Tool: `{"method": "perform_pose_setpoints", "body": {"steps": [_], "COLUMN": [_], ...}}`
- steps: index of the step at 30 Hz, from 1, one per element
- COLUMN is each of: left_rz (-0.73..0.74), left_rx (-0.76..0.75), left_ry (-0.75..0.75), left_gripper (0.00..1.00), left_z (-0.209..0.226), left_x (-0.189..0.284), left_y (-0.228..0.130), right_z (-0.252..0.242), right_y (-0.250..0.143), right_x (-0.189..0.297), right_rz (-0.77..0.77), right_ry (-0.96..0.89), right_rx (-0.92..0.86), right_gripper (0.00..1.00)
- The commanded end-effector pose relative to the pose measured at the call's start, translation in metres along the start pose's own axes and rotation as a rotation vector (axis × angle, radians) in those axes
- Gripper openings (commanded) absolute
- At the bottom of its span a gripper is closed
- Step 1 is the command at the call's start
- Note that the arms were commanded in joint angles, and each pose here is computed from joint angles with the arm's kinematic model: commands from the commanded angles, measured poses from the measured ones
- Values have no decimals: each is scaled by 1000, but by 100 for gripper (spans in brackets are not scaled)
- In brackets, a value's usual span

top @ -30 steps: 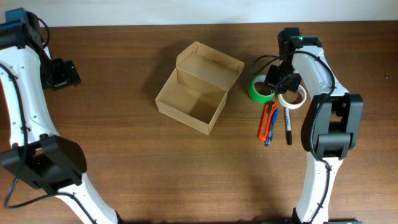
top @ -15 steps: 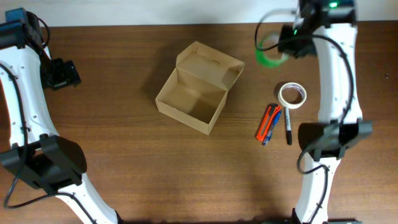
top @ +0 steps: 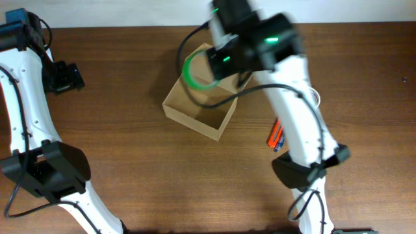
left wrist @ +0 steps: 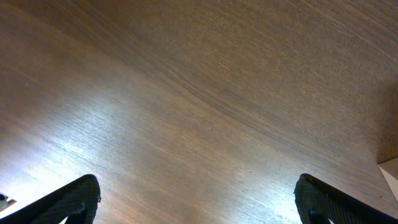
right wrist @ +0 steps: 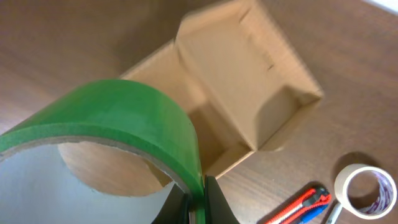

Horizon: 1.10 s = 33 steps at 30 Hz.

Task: Pack container
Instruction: 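Carry the green tape roll into the box and lower it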

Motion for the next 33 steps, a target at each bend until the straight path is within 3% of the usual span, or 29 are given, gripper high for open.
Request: {"method": "perform_pose_setpoints", "body": {"steps": [1, 9, 20, 33], "left_rz": [13, 14, 14, 14], "left_rx": [-12, -13, -13, -13], "left_ry": [9, 9, 9, 9], "left_gripper": [100, 100, 100, 100], "left_z": [1, 1, 1, 1], "left_x": [-5, -5, -5, -5], "left_y": [-1, -1, -1, -1], "right_z": [-2, 4, 16, 19], "right_y": [-17, -47, -27, -37], "right_x": [-38, -109, -144, -196], "right_rz": [121, 251, 147, 201], "right_ry": [-63, -24, 39, 42], "right_rx": [63, 87, 103, 102], "right_gripper": [4, 4, 4, 4]}}
Point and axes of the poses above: each gripper's point midway between its finger pads, its own x axis back along the fingers, its own z axis along the line the jaws close on, y = z × x, the point moved 1 cm from there along x, back along the fingers, and after that the axes turned 12 degrees about x, right-handed, at the moved point
